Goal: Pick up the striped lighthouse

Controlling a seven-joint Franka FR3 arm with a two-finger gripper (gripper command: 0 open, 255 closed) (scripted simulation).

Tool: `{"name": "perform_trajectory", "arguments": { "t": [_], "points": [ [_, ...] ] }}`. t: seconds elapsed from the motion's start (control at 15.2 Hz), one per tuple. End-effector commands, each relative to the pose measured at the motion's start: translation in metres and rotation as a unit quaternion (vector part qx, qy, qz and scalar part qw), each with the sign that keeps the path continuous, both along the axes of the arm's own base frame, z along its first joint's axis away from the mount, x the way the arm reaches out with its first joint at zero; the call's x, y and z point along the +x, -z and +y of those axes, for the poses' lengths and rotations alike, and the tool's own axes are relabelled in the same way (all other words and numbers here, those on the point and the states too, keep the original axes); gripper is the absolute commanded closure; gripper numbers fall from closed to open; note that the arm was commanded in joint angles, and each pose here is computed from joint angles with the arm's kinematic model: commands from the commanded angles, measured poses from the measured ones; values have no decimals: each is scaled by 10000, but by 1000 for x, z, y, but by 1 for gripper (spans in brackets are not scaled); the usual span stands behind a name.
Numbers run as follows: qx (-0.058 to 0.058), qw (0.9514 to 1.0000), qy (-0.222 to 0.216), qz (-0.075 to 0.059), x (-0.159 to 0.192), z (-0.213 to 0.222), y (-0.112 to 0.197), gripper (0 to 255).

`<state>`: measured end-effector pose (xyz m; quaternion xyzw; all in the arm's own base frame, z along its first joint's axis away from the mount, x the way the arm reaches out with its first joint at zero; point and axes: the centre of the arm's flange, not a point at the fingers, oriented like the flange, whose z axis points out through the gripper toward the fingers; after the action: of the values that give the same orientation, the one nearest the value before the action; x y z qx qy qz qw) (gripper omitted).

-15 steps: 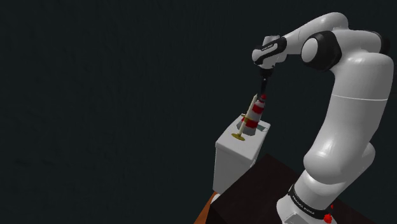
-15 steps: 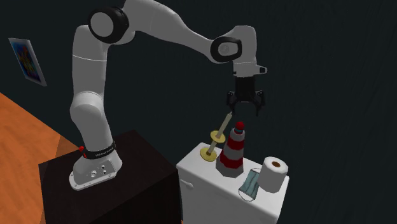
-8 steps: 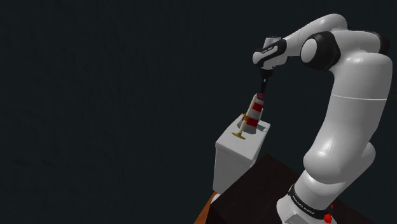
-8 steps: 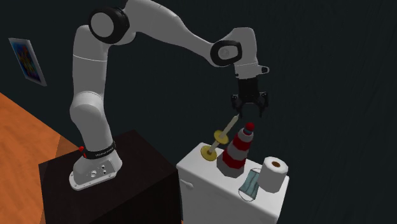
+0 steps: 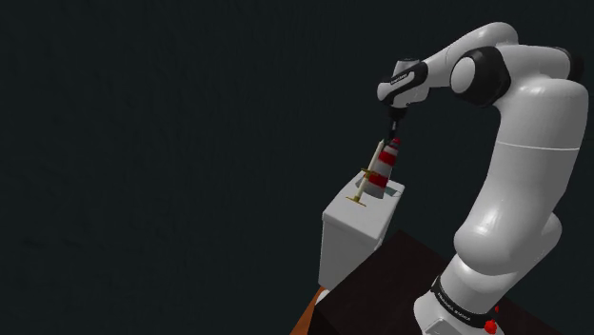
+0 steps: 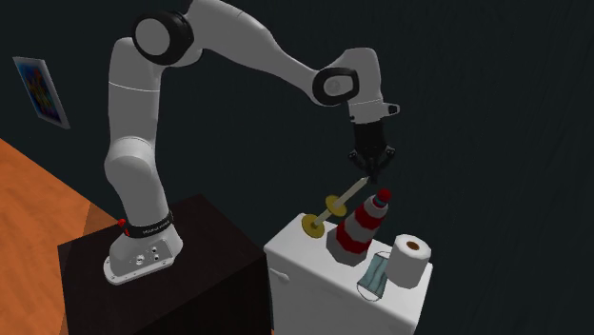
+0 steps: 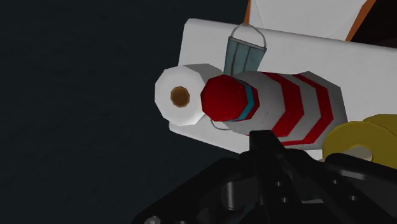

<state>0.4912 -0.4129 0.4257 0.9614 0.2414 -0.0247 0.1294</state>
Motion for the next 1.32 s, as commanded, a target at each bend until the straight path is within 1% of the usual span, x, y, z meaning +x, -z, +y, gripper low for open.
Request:
{"name": "perform_trajectory", "arguments": {
  "t": [0.0,0.07,0.13,0.2,0.26,0.73,0.92,0.99,1.25],
  "points": [
    [0,10000,0,0,0,0,0,255],
    [0,10000,0,0,0,0,0,0],
    [514,9944,-857,335,-1,-27,-7,0],
    [1022,9778,-1704,667,4,-55,-11,0],
    [1505,9512,-2509,982,13,-81,-11,0],
    [1505,9512,-2509,982,13,-81,26,0],
    [1505,9512,-2509,982,13,-81,29,0],
    [1505,9512,-2509,982,13,-80,29,255],
    [1505,9512,-2509,982,13,-80,29,255]
  ]
}}
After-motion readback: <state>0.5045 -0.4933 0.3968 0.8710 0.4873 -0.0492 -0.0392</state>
